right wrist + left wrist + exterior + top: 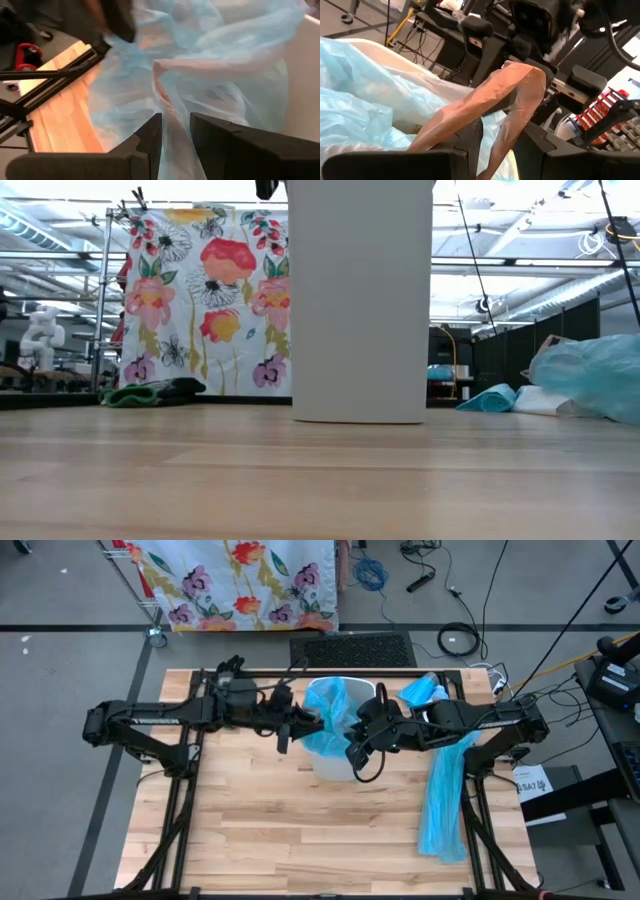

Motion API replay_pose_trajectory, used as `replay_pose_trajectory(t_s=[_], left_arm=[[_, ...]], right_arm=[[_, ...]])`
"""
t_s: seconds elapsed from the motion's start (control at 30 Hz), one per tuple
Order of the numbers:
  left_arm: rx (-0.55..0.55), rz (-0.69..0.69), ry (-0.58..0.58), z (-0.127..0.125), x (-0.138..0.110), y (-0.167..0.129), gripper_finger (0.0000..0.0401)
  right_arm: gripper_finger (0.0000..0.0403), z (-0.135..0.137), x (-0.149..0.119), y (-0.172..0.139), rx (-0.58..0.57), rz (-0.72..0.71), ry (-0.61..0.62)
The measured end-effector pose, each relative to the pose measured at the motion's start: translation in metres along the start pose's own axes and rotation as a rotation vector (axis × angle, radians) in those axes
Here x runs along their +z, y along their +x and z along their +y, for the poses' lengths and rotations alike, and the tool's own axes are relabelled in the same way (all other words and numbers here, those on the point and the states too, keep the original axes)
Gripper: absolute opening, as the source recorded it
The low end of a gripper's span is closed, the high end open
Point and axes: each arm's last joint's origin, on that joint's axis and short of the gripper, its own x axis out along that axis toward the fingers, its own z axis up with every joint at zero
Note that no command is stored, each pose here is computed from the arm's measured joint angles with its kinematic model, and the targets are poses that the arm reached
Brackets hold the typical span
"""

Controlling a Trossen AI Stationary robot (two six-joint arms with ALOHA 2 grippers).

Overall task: Place trash/remove bag and relplace
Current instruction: Close the trash bag

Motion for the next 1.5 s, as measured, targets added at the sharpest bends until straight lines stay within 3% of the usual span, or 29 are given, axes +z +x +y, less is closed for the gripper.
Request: replay_pose_trajectory(t_s=[0.3,0.57,0.83,1.13,1.37,1.5], left_arm=[[-0.034,-0.026,0.002,-0.007,0.000,0.001,0.0101],[-0.025,-0.013,-0.001,-0.005,-0.002,0.004,0.0101],[-0.016,-0.011,0.002,-0.002,-0.002,0.004,0.0101],[0.055,0.035,-0.013,0.013,-0.001,0.002,0.0101],[0.075,0.023,-0.016,0.019,0.002,0.000,0.0101],[0.023,0.001,0.034,0.016,0.006,0.000,0.0101]], right_arm=[[0.0093,0.006,0.003,0.000,0.100,0.016,-0.027],[0.0093,0.001,0.004,0.002,0.069,0.032,-0.024],[0.0093,-0.011,0.009,0.001,0.027,0.029,0.048],[0.0093,-0.025,0.020,-0.024,-0.008,-0.102,0.175],[0.0093,-0.012,0.020,-0.018,0.071,-0.101,0.234],[0.0093,0.001,0.014,-0.008,0.110,-0.069,0.218]])
